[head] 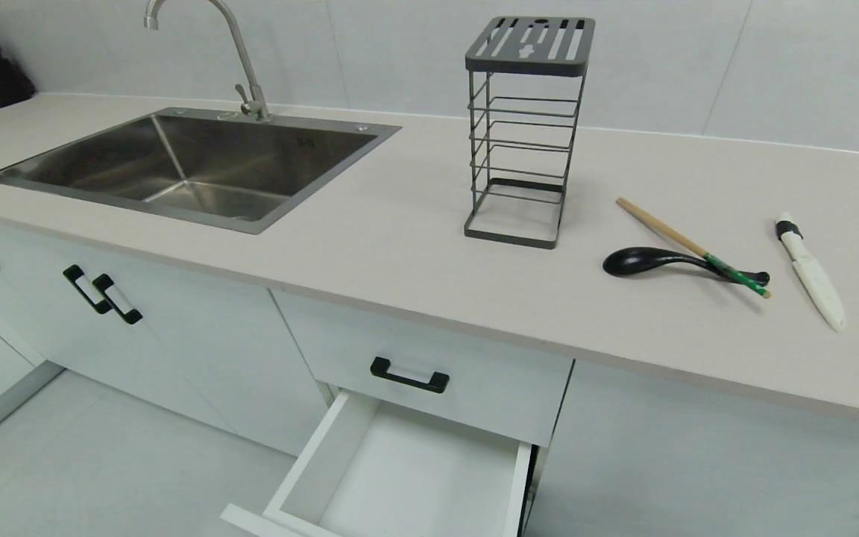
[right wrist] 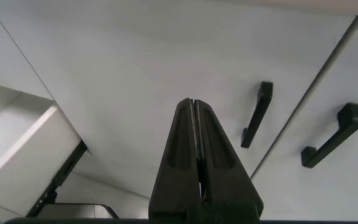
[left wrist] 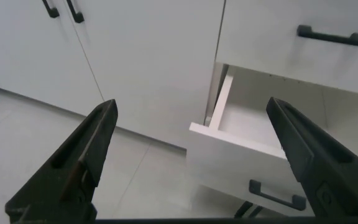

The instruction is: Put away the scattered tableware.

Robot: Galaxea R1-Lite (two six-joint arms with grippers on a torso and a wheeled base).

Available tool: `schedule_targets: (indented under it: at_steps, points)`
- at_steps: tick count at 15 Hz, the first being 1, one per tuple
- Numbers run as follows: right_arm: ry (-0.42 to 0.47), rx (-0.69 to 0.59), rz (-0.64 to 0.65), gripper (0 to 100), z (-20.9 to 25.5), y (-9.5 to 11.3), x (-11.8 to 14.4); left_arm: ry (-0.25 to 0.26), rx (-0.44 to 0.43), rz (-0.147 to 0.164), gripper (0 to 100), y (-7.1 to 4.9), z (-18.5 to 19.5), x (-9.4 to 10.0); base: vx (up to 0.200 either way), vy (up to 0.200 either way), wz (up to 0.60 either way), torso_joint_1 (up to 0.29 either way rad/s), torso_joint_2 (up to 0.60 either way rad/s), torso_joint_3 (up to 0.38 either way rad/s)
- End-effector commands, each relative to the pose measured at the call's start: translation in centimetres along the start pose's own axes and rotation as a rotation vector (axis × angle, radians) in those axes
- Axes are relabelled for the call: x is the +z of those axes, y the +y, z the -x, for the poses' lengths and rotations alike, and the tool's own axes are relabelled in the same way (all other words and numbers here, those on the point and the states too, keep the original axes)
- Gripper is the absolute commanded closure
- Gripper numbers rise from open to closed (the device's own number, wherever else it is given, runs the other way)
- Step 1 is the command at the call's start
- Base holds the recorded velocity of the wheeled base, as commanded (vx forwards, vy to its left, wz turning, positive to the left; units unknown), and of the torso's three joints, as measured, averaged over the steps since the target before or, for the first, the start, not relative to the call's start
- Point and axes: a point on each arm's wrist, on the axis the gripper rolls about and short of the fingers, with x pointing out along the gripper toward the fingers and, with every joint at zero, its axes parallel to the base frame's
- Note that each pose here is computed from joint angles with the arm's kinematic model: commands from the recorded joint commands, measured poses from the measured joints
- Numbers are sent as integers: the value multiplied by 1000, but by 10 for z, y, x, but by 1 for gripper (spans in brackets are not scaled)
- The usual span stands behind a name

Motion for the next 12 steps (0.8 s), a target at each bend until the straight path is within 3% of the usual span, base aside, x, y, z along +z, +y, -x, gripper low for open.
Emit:
schedule_targets:
  at_steps: [1,3,6,12]
  points:
    - [1,1,1,100,0,0,0,0,1,0,0,0,0,0,0,0,0,51,-466,-217]
    - [1,1,0,100,0,0,0,0,1,0,0,0,0,0,0,0,0,149,-500,-217]
    - [1,1,0,100,0,0,0,2,1,0,0,0,0,0,0,0,0,400,-478,-230]
    - [1,1,0,100,0,0,0,0,1,0,0,0,0,0,0,0,0,293,-512,-248]
